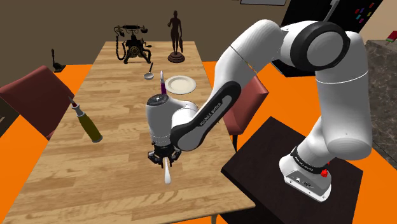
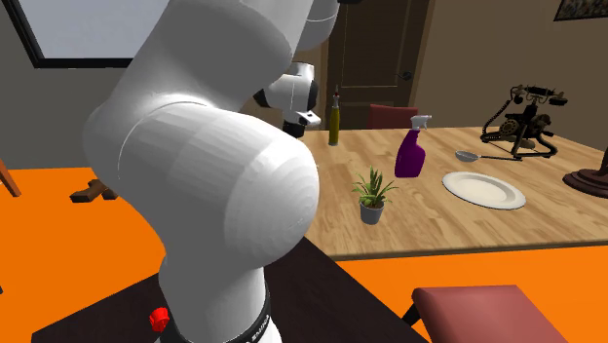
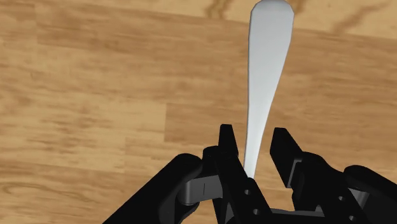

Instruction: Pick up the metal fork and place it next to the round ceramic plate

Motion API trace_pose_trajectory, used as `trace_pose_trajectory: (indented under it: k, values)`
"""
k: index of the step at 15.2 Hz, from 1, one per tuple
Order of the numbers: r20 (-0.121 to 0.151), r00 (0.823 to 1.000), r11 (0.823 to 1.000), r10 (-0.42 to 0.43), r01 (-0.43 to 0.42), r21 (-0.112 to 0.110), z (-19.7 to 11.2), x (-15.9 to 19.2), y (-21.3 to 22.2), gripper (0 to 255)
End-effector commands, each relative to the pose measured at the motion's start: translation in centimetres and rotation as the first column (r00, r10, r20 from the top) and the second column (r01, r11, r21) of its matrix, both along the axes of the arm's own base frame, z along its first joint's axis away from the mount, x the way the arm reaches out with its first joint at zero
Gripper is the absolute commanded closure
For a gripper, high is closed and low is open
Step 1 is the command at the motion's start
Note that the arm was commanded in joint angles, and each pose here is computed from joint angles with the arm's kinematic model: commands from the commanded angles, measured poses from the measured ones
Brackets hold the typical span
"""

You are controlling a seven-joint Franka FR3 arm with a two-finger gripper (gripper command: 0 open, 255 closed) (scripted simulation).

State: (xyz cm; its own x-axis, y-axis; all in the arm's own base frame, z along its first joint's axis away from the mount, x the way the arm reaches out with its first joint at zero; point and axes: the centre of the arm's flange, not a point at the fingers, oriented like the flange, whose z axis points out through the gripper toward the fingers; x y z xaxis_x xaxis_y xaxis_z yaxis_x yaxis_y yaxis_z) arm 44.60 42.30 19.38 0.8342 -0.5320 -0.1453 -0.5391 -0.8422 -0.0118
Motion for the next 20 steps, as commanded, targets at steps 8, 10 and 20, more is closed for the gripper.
trace_pose_trajectory:
  k: [8, 10, 20]
  values:
    - [0.000, 1.000, 1.000, 0.000, 0.000, 0.000, 4.6, 0.1, -0.1, 255]
    - [0.000, 1.000, 1.000, 0.000, 0.000, 0.000, 4.6, 1.1, -2.5, 255]
    - [0.000, 1.000, 1.000, 0.000, 0.000, 0.000, 4.6, 6.5, -14.6, 255]
